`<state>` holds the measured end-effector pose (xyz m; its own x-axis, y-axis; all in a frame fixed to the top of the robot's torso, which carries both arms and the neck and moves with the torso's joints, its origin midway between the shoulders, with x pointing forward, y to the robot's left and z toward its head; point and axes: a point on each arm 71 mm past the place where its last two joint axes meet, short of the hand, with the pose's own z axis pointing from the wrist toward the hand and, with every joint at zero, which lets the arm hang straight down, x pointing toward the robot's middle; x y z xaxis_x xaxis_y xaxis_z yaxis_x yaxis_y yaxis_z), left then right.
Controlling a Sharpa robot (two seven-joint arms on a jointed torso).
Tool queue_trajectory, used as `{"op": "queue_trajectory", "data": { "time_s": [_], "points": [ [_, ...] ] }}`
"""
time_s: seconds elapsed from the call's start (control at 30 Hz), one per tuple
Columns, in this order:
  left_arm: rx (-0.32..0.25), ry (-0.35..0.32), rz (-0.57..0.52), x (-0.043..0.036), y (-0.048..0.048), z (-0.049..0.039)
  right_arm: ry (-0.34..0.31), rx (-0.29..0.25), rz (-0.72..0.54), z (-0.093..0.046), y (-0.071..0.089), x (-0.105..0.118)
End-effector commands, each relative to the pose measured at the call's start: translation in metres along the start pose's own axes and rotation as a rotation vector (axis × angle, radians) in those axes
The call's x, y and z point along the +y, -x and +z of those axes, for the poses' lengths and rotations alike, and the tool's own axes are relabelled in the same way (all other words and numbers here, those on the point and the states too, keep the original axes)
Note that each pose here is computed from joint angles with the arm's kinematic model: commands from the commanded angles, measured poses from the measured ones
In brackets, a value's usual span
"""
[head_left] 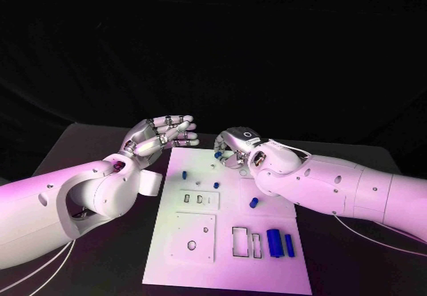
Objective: Assemble the parts on the task board
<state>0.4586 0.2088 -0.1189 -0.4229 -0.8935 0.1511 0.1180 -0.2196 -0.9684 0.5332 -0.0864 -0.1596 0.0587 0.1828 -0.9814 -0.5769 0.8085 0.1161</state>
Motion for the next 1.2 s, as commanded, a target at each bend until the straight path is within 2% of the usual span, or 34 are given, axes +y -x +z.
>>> {"op": "queue_trajectory", "data": {
  "time_s": [0.03, 0.67, 0.93, 1.1, 1.2],
  "points": [
    [0.02, -0.012, -0.009, -0.0015, -0.0026, 0.0008, -0.005, 0.031, -0.008, 0.001, -0.003, 0.0],
    [0.018, -0.012, -0.007, -0.0019, -0.0016, 0.0007, -0.012, 0.04, -0.003, 0.003, -0.005, 0.001],
    [0.016, -0.013, -0.006, -0.0021, -0.0008, 0.0006, -0.019, 0.026, 0.001, 0.002, -0.003, -0.002],
    [0.012, -0.014, -0.004, -0.0023, 0.0008, 0.0004, -0.02, 0.007, 0.007, -0.002, -0.001, -0.005],
    [0.006, -0.014, -0.001, -0.0026, 0.0031, 0.0, -0.029, -0.007, 0.016, -0.012, 0.004, -0.012]
  ]
}}
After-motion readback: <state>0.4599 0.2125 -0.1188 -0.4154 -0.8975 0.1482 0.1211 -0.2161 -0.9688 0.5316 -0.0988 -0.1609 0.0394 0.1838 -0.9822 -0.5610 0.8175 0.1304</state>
